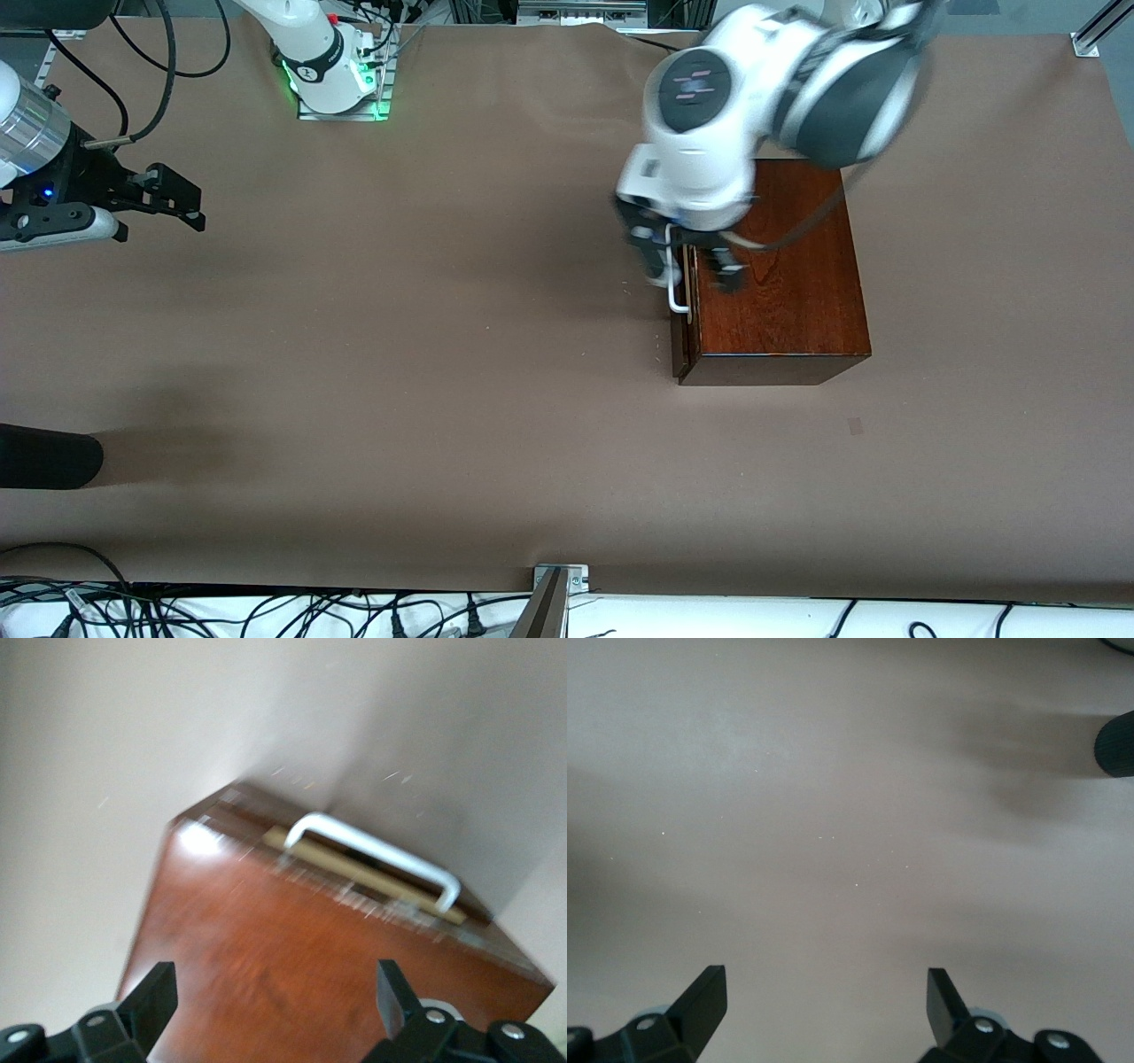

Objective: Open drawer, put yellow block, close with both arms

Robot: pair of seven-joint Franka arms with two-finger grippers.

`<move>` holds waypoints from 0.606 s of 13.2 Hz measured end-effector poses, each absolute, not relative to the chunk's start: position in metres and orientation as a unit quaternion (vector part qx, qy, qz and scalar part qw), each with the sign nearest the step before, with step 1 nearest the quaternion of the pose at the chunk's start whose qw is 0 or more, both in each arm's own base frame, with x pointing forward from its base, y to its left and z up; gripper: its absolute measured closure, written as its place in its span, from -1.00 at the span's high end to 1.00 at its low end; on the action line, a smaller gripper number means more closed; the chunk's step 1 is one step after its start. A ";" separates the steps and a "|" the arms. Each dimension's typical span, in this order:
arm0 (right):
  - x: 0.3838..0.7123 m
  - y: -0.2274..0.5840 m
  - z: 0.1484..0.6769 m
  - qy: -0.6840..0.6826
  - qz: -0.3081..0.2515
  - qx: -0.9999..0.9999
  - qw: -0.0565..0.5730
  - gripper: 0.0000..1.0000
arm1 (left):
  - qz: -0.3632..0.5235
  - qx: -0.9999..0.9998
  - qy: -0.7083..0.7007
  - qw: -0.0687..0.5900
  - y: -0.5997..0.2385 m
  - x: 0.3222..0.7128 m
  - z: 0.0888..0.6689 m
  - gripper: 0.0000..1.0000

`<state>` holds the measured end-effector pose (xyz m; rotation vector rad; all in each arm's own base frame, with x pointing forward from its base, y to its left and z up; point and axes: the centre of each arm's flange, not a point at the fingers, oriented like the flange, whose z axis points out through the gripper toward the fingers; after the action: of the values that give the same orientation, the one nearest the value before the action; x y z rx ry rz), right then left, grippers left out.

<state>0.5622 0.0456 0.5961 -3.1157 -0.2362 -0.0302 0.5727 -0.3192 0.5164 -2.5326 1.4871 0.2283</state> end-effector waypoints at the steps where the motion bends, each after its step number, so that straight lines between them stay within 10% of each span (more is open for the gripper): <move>1: 0.562 0.045 0.596 -0.075 -0.010 -0.997 0.008 1.00 | 0.071 -0.872 0.475 0.095 -0.286 0.588 0.534 1.00; 8: 0.562 0.041 0.594 -0.071 -0.004 -0.997 0.008 1.00 | 0.016 -0.974 0.225 0.031 -0.136 0.615 0.592 1.00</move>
<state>0.5618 0.0409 0.5942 -3.1170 -0.2227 -0.0112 0.6152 -0.1362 0.5920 -2.9994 0.6940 0.0486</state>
